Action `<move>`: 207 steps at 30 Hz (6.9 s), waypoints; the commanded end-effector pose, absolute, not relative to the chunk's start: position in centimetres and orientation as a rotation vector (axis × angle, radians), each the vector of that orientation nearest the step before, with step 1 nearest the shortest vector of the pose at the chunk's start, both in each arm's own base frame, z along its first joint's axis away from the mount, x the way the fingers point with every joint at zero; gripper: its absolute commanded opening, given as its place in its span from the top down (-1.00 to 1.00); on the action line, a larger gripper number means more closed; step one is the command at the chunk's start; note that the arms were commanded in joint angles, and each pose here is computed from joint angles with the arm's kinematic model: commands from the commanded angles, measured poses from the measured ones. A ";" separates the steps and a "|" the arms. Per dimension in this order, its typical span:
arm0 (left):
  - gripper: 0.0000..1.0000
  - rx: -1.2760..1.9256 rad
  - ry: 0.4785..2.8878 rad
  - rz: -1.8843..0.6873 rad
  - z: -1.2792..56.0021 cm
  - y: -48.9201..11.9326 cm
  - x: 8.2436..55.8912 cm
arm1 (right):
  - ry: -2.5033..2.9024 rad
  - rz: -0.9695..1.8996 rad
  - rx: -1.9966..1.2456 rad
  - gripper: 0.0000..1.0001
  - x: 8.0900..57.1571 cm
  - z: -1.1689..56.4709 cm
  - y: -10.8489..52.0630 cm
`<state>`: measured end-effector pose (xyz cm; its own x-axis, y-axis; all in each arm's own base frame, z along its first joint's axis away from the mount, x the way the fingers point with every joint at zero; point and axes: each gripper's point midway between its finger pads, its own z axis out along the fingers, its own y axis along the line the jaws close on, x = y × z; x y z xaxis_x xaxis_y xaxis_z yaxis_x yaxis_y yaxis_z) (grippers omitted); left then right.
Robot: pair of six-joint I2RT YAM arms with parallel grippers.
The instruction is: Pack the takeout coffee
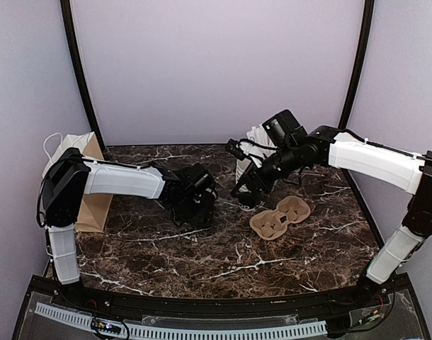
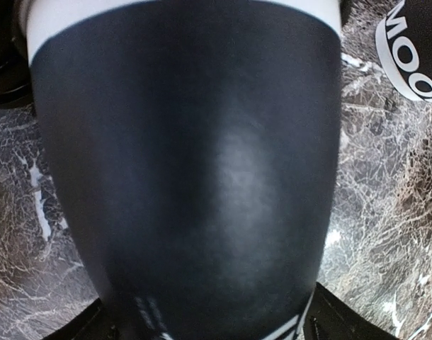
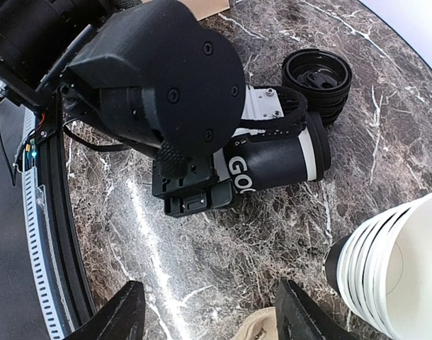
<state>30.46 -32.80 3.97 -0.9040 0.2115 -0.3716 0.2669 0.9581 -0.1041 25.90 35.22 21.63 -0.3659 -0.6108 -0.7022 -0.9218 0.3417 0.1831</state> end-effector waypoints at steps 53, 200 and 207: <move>-0.84 0.309 2.716 -0.270 4.8 -32.5 31.8 | 2.059 0.777 -1.352 -0.27 26.0 20.4 34.9; -0.98 0.605 1.934 -0.330 13.5 -28.5 18.5 | 1.537 1.447 -1.852 -0.47 13.1 28.2 33.3; -0.98 0.597 1.932 -0.315 13.3 -28.4 18.6 | 1.462 1.518 -1.842 -0.47 12.0 30.6 33.1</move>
